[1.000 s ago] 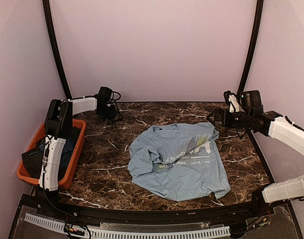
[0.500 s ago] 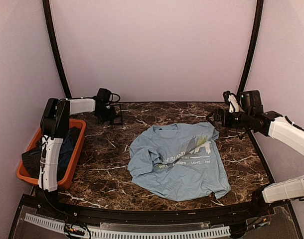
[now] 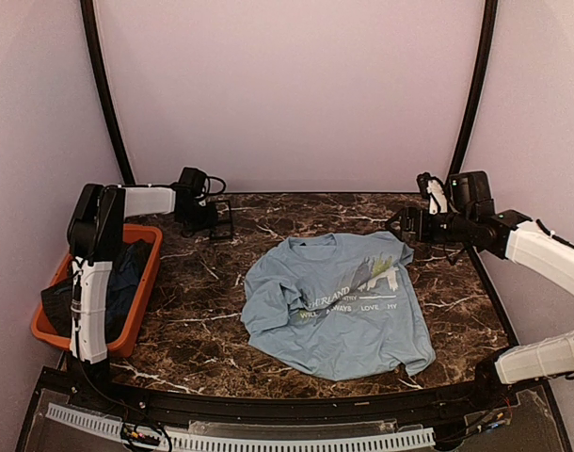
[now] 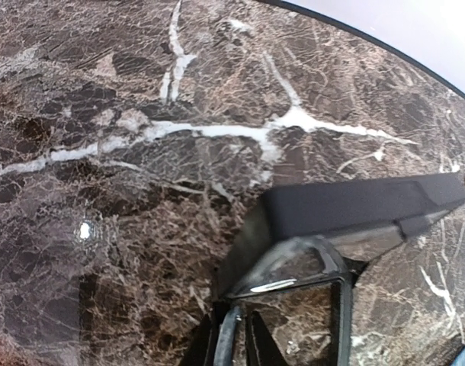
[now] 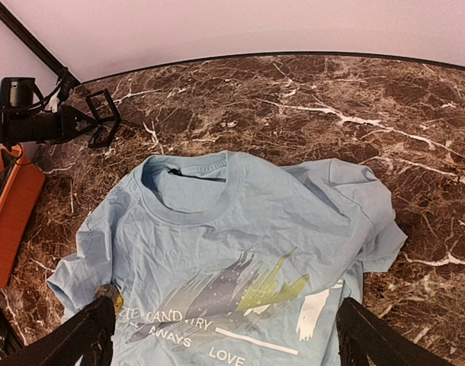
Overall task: Pin the brooch onto the clothing
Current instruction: Pick up the brooch from the brooch box.
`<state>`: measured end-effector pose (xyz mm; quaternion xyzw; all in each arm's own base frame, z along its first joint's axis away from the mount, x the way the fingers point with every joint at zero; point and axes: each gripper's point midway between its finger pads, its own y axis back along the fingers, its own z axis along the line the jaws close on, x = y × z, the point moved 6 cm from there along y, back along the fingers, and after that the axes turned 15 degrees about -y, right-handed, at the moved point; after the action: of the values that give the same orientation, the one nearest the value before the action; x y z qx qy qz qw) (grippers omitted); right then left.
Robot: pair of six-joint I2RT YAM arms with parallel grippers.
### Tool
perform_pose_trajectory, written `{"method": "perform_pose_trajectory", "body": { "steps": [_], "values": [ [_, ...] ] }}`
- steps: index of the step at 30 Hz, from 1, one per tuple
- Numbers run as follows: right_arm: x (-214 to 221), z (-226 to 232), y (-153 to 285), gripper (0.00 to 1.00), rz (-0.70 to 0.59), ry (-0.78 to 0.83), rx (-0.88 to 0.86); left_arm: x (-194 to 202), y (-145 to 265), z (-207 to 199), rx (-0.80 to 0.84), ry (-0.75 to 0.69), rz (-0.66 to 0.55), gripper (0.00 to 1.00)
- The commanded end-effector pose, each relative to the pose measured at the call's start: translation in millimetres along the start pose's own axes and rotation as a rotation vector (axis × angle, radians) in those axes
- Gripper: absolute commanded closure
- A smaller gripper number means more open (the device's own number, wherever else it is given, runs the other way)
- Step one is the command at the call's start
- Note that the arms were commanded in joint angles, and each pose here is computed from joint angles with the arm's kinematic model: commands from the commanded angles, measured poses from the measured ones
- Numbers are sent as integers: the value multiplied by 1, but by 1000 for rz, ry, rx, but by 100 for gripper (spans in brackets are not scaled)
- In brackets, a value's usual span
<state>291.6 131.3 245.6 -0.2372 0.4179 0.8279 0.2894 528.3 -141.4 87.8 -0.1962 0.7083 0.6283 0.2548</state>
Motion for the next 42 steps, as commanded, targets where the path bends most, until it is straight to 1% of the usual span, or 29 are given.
{"method": "perform_pose_trajectory", "body": {
  "steps": [1,4,6,7,8,9,18,22,24,25,26,28,29,31,32,33,34,35,36,37,38,40,41,42],
  "values": [
    [-2,8,0,1,-11,13,-14,-26,38,-9,47,10,-96,86],
    [-1,12,-1,1,-5,22,-21,-30,44,-10,50,8,-111,87],
    [-2,14,-1,1,-7,25,-24,-30,45,-12,66,5,-111,92],
    [-2,15,-1,1,-6,25,-24,-29,45,-12,73,3,-107,94],
    [-2,16,-1,1,-6,26,-24,-28,44,-13,80,1,-104,98],
    [-2,16,-1,1,-4,27,-24,-24,42,-13,85,0,-98,98],
    [-1,22,0,1,-2,30,-34,-4,31,-13,118,5,-71,99],
    [-2,33,2,1,1,76,-80,-6,40,-23,212,33,-97,99],
    [-3,38,3,1,-14,121,-95,-7,52,-29,259,44,-127,99],
    [-3,40,5,1,-30,144,-104,-13,67,-33,282,42,-160,99],
    [-4,43,7,1,-46,168,-115,-7,69,-33,294,54,-161,99],
    [-7,50,13,1,-90,219,-148,-16,98,-38,350,71,-233,99],
    [-6,54,16,1,-110,254,-172,-15,105,-41,383,77,-241,99],
    [-6,64,26,1,-175,332,-221,-17,125,-46,451,117,-288,99],
    [-6,69,33,1,-218,385,-253,-13,136,-48,493,164,-284,99],
    [-5,75,40,1,-273,432,-288,-6,138,-49,503,196,-269,99],
    [-7,81,49,1,-348,469,-329,-7,153,-52,515,259,-272,99],
    [-6,86,55,1,-400,510,-355,-3,158,-54,522,281,-270,99],
    [-3,90,59,1,-445,566,-374,-7,174,-62,528,303,-296,99],
    [0,94,61,1,-473,617,-392,-5,181,-64,514,328,-279,99],
    [4,101,61,1,-488,669,-414,-8,196,-72,510,331,-301,99],
    [15,117,55,1,-489,806,-447,-8,214,-86,540,359,-304,99],
    [21,128,51,1,-487,878,-449,-8,223,-92,568,399,-302,99],
    [28,137,44,1,-480,954,-430,-4,229,-105,603,398,-294,99]
  ]
}}
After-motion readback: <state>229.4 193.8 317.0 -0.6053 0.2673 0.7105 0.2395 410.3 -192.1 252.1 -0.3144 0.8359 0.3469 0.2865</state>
